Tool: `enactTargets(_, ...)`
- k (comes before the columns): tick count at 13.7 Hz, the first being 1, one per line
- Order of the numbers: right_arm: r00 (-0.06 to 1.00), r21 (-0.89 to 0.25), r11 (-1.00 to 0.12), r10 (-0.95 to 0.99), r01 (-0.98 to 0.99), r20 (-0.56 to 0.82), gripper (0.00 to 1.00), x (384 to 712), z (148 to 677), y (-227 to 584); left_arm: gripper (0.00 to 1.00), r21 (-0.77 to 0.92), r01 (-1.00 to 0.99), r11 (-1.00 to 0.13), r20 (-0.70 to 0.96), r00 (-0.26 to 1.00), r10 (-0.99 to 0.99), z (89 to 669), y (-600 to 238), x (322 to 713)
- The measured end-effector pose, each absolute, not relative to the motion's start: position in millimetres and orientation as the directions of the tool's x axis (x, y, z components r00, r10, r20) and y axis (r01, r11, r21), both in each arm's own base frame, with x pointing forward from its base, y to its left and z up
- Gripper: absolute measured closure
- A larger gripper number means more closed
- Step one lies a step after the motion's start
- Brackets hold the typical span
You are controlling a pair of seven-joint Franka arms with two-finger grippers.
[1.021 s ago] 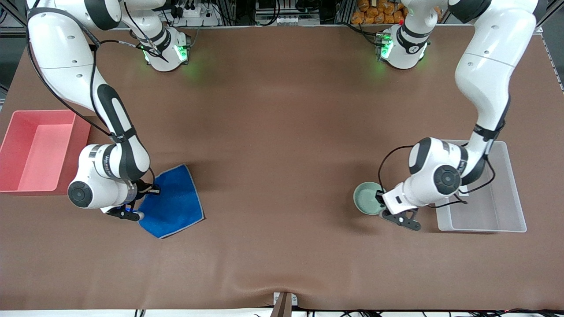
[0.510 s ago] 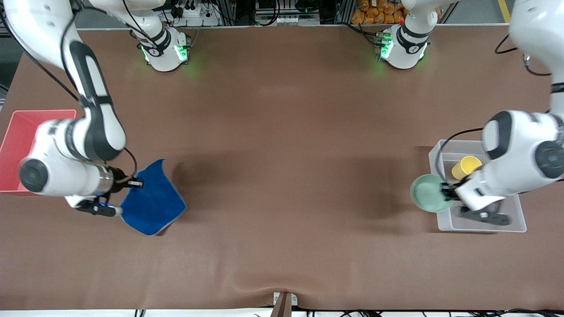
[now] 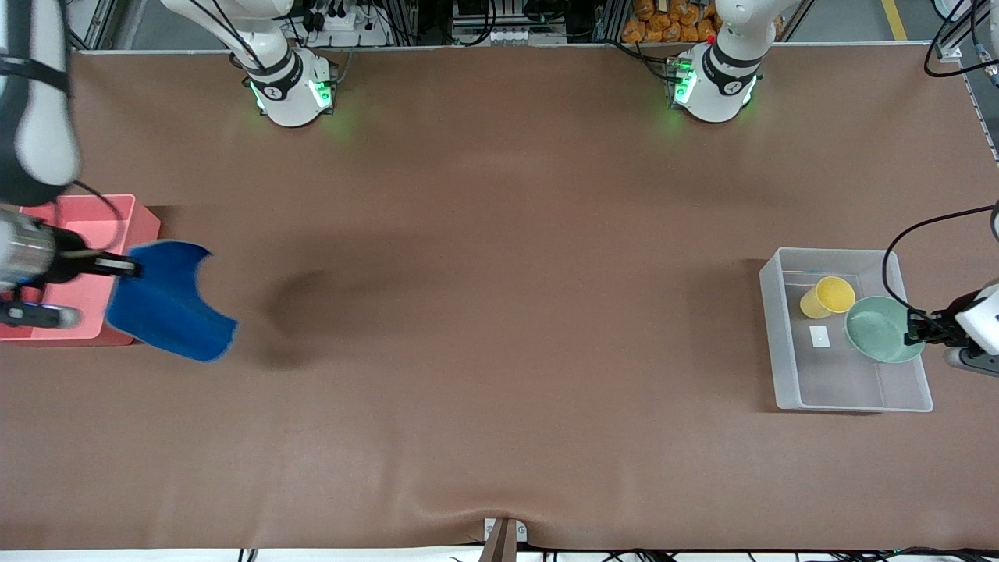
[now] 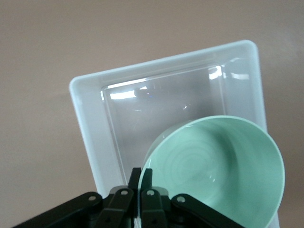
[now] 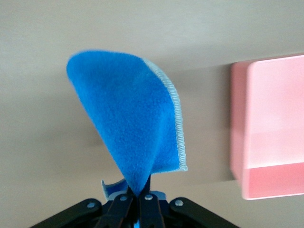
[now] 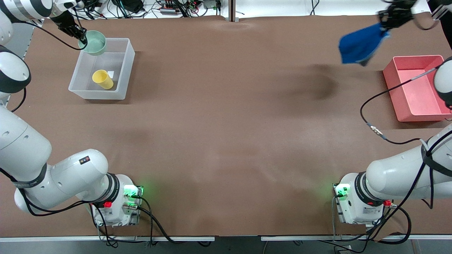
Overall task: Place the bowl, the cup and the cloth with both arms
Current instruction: 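Carry the cloth into the pink bin while the left gripper carries the bowl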
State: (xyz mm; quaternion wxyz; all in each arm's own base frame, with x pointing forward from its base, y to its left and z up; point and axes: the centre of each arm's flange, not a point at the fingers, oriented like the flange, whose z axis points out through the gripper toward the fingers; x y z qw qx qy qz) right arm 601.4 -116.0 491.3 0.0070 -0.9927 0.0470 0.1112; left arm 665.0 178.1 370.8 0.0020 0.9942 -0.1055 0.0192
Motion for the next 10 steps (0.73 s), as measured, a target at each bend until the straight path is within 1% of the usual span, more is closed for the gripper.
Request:
enactTargets(2,0.973,0.008,-0.998,-0.058,-0.057,-0.223,0.97,583.0,497.9,-190.9,0.97,0.007,-0.103,-0.995,0.044,0.994,-0.103,371.5,169.8,668.1)
enactTargets(4,0.973,0.045,-0.999,-0.037,-0.028,-0.228,0.97,562.8,503.8,-249.5,0.97,0.01,-0.047,-0.999,0.049,0.998,-0.047,373.8,164.2,670.3)
enactTargets(6,0.973,0.091,-0.996,-0.023,-0.002,-0.23,0.97,546.5,513.1,-291.4,0.97,0.01,-0.033,-0.999,0.053,0.998,-0.032,375.6,164.7,671.0)
enactTargets(8,0.979,0.14,-0.99,-0.027,0.002,-0.204,0.97,538.5,518.3,-320.1,0.97,0.011,-0.029,-1.0,0.051,0.998,-0.028,374.8,165.2,670.9)
enactTargets(9,0.979,0.145,-0.989,-0.028,0.002,-0.202,0.97,536.0,515.6,-328.9,0.97,0.012,-0.028,-1.0,0.05,0.998,-0.027,373.8,164.7,671.1)
enactTargets(10,0.977,0.14,-0.99,-0.026,0.004,-0.21,0.91,534.6,510.6,-334.2,0.97,0.013,-0.022,-1.0,0.052,0.998,-0.022,371.4,165.0,671.7)
